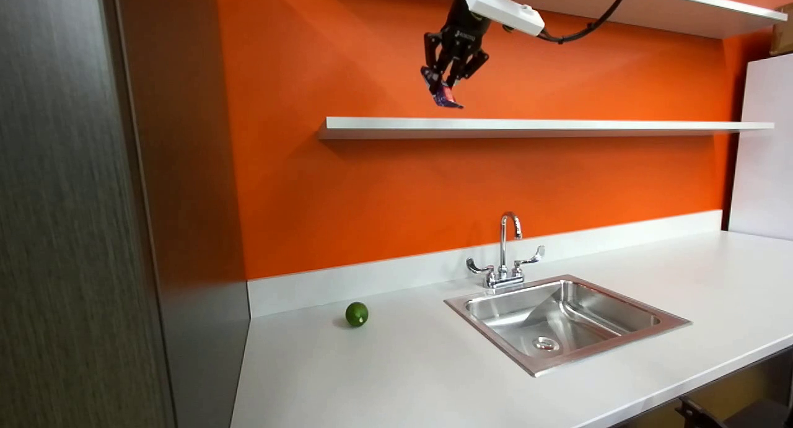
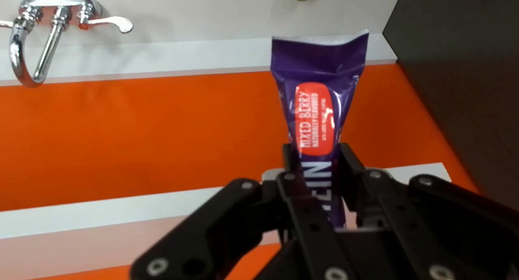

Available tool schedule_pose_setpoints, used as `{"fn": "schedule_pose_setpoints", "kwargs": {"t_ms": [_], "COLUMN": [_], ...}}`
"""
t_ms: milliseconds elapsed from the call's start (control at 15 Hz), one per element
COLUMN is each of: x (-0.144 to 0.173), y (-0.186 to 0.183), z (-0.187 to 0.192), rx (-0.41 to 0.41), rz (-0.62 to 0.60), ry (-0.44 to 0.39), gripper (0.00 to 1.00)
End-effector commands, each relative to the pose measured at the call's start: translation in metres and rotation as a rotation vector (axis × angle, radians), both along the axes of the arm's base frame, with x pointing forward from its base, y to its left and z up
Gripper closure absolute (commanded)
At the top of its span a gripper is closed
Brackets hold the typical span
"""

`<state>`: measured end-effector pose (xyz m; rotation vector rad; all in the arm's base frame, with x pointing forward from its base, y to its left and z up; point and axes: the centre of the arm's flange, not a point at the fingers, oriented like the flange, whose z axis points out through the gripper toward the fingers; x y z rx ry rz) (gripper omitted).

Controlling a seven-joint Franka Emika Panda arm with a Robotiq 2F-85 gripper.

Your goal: Put the chocolate bar on the bottom shelf

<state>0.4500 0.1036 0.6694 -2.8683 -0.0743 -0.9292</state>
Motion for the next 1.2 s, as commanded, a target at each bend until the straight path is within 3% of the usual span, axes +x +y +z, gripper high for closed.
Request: {"fn": "schedule_pose_setpoints", "kwargs": {"t_ms": [0,667,1133], "x": [0.034,0.131,0.179], "y": [0.012,0.022,0.024], "z": [0.034,0.039,0.028], "rx": [-0.016,-0.071,-0.085], "rz": [-0.053,-0.148,-0.184], "ry": [-0.018,0.020,0.060], "gripper": [0.93,0.93,0.93]}}
